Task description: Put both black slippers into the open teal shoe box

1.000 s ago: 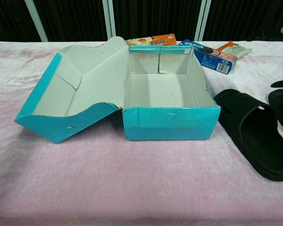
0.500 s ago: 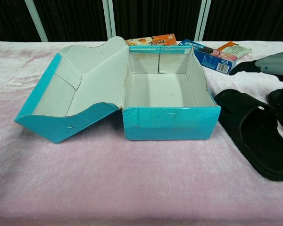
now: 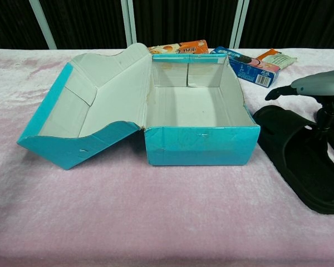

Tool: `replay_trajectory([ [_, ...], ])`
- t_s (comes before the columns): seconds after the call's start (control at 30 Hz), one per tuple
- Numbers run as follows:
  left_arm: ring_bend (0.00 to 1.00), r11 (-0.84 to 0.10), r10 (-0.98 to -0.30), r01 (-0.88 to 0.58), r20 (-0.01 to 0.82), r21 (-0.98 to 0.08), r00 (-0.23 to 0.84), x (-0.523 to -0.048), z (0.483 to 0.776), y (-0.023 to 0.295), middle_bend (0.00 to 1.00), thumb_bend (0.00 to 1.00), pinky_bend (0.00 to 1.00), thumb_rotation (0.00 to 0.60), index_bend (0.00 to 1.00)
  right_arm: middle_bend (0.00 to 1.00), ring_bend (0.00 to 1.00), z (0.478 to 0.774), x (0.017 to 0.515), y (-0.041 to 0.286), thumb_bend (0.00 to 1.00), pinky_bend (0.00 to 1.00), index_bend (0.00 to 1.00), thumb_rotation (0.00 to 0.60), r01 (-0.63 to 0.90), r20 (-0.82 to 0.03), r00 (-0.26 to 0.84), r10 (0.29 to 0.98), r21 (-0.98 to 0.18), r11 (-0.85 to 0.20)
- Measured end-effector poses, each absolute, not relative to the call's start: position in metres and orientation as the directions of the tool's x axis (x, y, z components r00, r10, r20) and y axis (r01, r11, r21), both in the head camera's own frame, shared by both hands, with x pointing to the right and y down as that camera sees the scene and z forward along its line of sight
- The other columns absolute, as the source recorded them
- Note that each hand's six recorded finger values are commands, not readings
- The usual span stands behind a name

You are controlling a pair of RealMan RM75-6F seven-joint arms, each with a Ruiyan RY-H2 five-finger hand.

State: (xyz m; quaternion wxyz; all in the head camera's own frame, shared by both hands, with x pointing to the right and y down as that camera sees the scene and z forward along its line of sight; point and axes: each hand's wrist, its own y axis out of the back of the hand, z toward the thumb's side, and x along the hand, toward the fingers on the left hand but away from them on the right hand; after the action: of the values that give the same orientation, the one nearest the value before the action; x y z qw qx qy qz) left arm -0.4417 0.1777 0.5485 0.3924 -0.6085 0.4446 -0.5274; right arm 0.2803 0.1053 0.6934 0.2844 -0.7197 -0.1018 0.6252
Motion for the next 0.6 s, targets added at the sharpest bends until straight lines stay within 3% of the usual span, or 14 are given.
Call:
replay_trajectory([
  [0.13,0.07,-0.296,-0.955,-0.131,0.294,-0.946,0.032,-0.447,0.549,0.18,0.14,0.0,0.0,0.6,0.03,0.16,0.01,0.702,0.285,0.102,0.02,0.08,0.04,0.6,-0.209,-0.851,0.177,0.494,-0.523,-0.826],
  [0.23,0.07,-0.296,-0.955,-0.132,0.295,-0.946,0.029,-0.449,0.549,0.181,0.14,0.0,0.0,0.6,0.03,0.32,0.09,0.707,0.29,0.101,0.1,0.08,0.19,0.6,-0.205,-0.857,0.163,0.489,-0.514,-0.833],
  [0.33,0.07,-0.291,-0.956,-0.136,0.291,-0.947,0.025,-0.45,0.548,0.18,0.14,0.0,0.0,0.6,0.03,0.43,0.18,0.709,0.29,0.101,0.11,0.08,0.3,0.6,-0.185,-0.86,0.162,0.485,-0.509,-0.841],
  [0.6,0.07,-0.287,-0.958,-0.139,0.287,-0.948,0.024,-0.45,0.548,0.179,0.14,0.0,0.0,0.6,0.03,0.45,0.2,0.694,0.289,0.099,0.11,0.08,0.33,0.6,-0.154,-0.834,0.197,0.515,-0.545,-0.824],
])
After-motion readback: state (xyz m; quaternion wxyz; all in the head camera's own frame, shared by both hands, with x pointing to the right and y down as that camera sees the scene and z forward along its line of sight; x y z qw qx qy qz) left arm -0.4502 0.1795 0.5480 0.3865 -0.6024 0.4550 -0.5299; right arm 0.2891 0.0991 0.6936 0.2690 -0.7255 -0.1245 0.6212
